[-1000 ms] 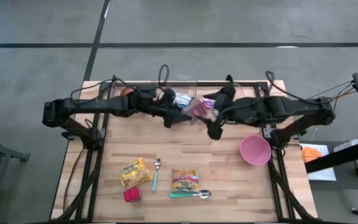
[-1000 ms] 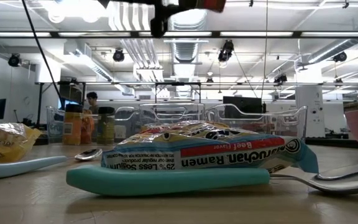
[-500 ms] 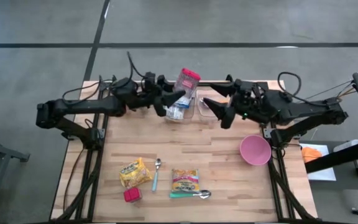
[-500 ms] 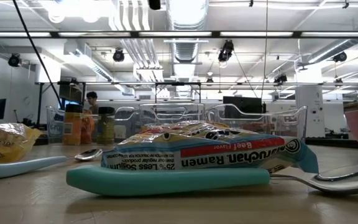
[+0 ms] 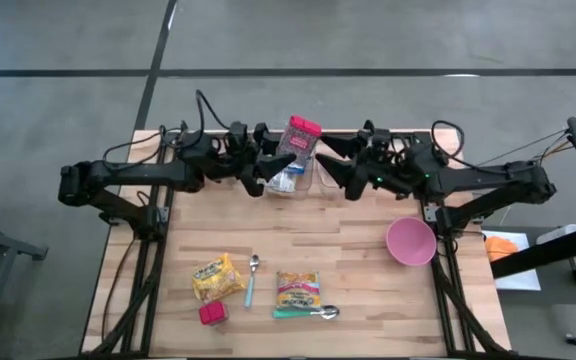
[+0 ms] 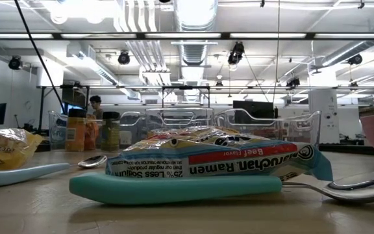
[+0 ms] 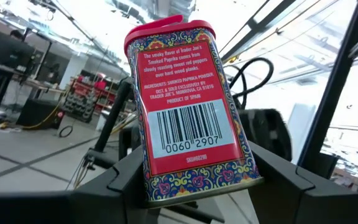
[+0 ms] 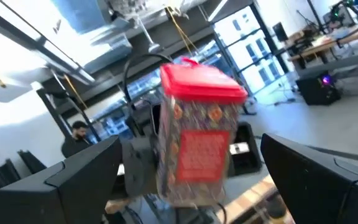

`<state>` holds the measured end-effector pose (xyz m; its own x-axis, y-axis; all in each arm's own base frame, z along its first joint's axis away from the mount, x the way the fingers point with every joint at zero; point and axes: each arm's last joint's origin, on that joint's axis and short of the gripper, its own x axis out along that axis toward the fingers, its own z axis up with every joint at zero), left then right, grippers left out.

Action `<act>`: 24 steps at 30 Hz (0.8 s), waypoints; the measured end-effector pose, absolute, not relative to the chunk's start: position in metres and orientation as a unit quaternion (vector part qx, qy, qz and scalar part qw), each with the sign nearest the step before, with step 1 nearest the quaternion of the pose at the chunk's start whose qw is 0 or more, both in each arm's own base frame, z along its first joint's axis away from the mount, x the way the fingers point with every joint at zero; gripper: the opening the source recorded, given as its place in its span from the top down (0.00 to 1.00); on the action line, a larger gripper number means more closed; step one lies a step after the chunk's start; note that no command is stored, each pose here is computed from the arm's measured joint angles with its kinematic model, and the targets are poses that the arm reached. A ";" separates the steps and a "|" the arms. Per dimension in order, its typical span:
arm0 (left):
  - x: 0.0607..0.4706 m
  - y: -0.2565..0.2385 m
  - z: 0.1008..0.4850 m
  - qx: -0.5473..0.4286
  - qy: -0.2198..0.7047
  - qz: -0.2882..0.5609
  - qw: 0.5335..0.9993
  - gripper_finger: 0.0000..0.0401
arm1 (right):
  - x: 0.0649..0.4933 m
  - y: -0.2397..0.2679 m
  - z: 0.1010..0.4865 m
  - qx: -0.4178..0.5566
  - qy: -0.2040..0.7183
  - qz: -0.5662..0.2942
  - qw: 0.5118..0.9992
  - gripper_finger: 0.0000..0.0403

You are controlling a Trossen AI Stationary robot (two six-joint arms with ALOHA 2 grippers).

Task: Pick & Place Food Item
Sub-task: Put the top red seasoning can into the left transparent bin

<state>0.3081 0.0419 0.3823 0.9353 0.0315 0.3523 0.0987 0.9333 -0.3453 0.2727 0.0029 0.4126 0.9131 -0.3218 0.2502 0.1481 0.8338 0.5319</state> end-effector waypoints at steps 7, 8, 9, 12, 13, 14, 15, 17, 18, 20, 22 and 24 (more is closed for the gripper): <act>0.309 0.041 0.382 -0.171 -0.175 -0.018 0.969 0.47 | 0.291 -0.005 0.410 0.274 -0.162 -0.094 0.943 0.06; 0.309 0.041 0.381 -0.169 -0.174 -0.020 0.970 0.47 | 0.294 -0.005 0.410 0.273 -0.161 -0.093 0.944 0.06; 0.309 0.041 0.381 -0.169 -0.173 -0.023 0.970 0.47 | 0.296 -0.004 0.410 0.272 -0.160 -0.092 0.945 0.06; 0.309 0.041 0.381 -0.168 -0.172 -0.026 0.970 0.47 | 0.302 -0.005 0.414 0.263 -0.160 -0.084 0.948 0.06; 0.309 0.040 0.381 -0.167 -0.172 -0.027 0.970 0.47 | 0.304 -0.005 0.416 0.261 -0.161 -0.081 0.948 0.06; 0.309 0.040 0.381 -0.167 -0.172 -0.028 0.970 0.47 | 0.305 -0.005 0.416 0.261 -0.161 -0.080 0.948 0.06; 0.309 0.040 0.381 -0.167 -0.172 -0.028 0.971 0.47 | 0.307 -0.006 0.417 0.258 -0.163 -0.081 0.949 0.06; 0.309 0.040 0.381 -0.167 -0.172 -0.030 0.970 0.47 | 0.309 -0.007 0.417 0.255 -0.161 -0.082 0.950 0.06; 0.309 0.039 0.381 -0.167 -0.172 -0.030 0.970 0.47 | 0.310 -0.007 0.417 0.254 -0.160 -0.083 0.950 0.06; 0.309 0.039 0.381 -0.167 -0.171 -0.032 0.970 0.47 | 0.311 -0.007 0.417 0.252 -0.160 -0.084 0.951 0.06; 0.309 0.039 0.382 -0.167 -0.172 -0.033 0.970 0.47 | 0.311 -0.007 0.417 0.250 -0.160 -0.085 0.951 0.06; 0.309 0.039 0.382 -0.167 -0.173 -0.033 0.970 0.47 | 0.311 -0.007 0.418 0.247 -0.161 -0.085 0.952 0.08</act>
